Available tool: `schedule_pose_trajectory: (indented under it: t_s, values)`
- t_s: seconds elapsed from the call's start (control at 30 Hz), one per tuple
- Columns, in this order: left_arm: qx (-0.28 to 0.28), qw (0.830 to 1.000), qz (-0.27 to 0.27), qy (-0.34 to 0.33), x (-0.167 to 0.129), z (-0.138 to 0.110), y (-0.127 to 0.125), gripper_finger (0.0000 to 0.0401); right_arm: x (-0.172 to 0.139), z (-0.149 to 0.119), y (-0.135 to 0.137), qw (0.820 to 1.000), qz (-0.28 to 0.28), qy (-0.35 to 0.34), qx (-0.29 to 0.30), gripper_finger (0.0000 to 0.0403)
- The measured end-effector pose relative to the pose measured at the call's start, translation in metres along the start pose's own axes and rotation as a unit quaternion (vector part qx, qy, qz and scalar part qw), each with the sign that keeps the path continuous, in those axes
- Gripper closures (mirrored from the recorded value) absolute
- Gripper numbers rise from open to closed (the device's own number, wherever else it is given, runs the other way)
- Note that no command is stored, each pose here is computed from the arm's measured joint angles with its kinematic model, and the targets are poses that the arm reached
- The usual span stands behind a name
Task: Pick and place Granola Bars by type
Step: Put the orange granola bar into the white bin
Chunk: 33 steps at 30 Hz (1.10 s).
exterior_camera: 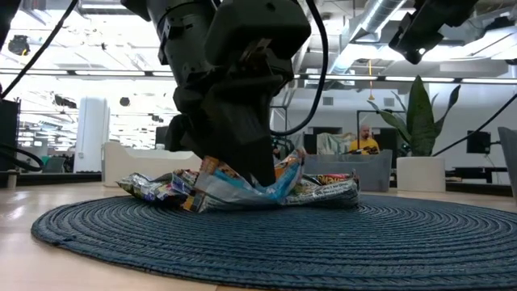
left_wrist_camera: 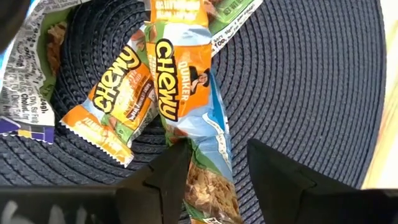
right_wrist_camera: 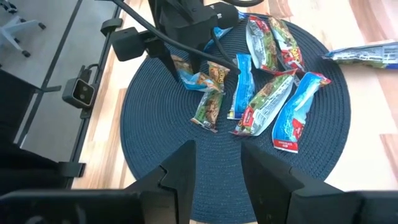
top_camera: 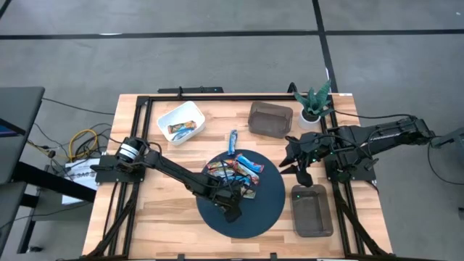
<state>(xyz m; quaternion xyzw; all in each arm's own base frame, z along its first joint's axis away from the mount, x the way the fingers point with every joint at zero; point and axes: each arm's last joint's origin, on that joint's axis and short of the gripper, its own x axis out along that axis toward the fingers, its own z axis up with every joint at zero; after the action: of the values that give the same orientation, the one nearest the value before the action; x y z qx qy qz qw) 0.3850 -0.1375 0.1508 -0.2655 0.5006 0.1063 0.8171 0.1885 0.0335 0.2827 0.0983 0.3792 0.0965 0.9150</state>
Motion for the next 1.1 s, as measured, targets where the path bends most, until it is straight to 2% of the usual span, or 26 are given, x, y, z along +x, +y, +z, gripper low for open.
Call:
schedule_pose_trajectory:
  t_s: [0.47, 0.6, 0.8, 1.1]
  values:
    - [0.011, 0.999, 0.024, 0.02, 0.012, -0.009, -0.002, 0.0244, 0.0, 0.0, 0.0, 1.0, -0.006, -0.002, -0.005, 0.0284]
    - [0.023, 0.998, 0.052, 0.028, 0.008, -0.01, -0.003, 0.0278, 0.0, 0.0, 0.0, 1.0, -0.006, -0.003, -0.005, 0.0284]
    - [0.036, 0.998, 0.051, 0.033, 0.006, -0.008, -0.005, 0.0368, 0.0, 0.0, 0.0, 1.0, -0.006, -0.003, -0.005, 0.0284]
    - [0.035, 0.997, 0.053, 0.047, -0.002, -0.002, -0.011, 0.0366, 0.0, 0.0, 0.0, 1.0, -0.006, -0.003, -0.005, 0.0284]
